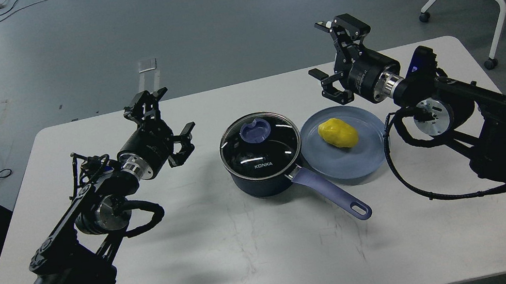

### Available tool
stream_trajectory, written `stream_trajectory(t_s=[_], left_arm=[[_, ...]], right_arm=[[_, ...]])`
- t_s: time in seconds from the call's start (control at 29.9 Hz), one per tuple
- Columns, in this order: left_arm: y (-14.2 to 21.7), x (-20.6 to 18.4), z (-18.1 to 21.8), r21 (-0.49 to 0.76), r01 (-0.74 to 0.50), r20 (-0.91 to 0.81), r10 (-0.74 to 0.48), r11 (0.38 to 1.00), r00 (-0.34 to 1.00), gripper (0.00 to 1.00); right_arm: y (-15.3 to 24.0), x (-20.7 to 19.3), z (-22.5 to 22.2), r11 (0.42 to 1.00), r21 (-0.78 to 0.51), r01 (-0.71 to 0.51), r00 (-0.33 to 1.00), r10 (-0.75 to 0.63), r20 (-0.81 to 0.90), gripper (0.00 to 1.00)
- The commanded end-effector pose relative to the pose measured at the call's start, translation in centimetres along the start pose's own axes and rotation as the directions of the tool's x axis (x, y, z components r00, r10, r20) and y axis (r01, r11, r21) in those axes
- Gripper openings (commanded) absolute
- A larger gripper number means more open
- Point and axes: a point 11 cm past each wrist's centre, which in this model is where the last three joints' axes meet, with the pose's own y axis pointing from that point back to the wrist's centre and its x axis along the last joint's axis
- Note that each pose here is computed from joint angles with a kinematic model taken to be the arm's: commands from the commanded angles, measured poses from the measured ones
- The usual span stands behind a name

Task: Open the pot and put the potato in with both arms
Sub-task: 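Raise the left gripper and orient it toward the glass pot lid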

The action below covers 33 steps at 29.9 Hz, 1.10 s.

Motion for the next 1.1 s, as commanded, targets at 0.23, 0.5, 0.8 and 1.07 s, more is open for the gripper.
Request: stream_trajectory(t_s=[0.23, 0.5, 0.8, 1.07], left_arm=[[0.8, -0.3, 0.4, -0.033, 0.037, -0.03, -0.038, 0.999, 0.999, 0.98], [0.8, -0.1, 0.2, -0.02, 0.031, -0.021, -0.031, 0.999, 0.999, 0.98], [0.8, -0.3, 0.2, -0.031, 0.034, -0.015, -0.035, 0.999, 0.999, 0.98], [0.6, -0.5, -0.2, -0.017, 0.04, 0.01, -0.04, 0.999, 0.999, 0.98]], right_arm=[[1.4, 1.8, -0.8, 1.0, 0.02, -0.021, 1.0, 0.021, -0.002, 1.0], [1.7, 2.4, -1.2, 0.999, 0.023, -0.03, 0.999, 0.031, -0.017, 1.0], [1.4, 2.4, -2.8, 0.999, 0.046, -0.026, 0.999, 0.028, -0.038, 1.0], [1.1, 2.2, -3.8, 0.998, 0.06, -0.019, 0.998, 0.022, -0.052, 1.0]])
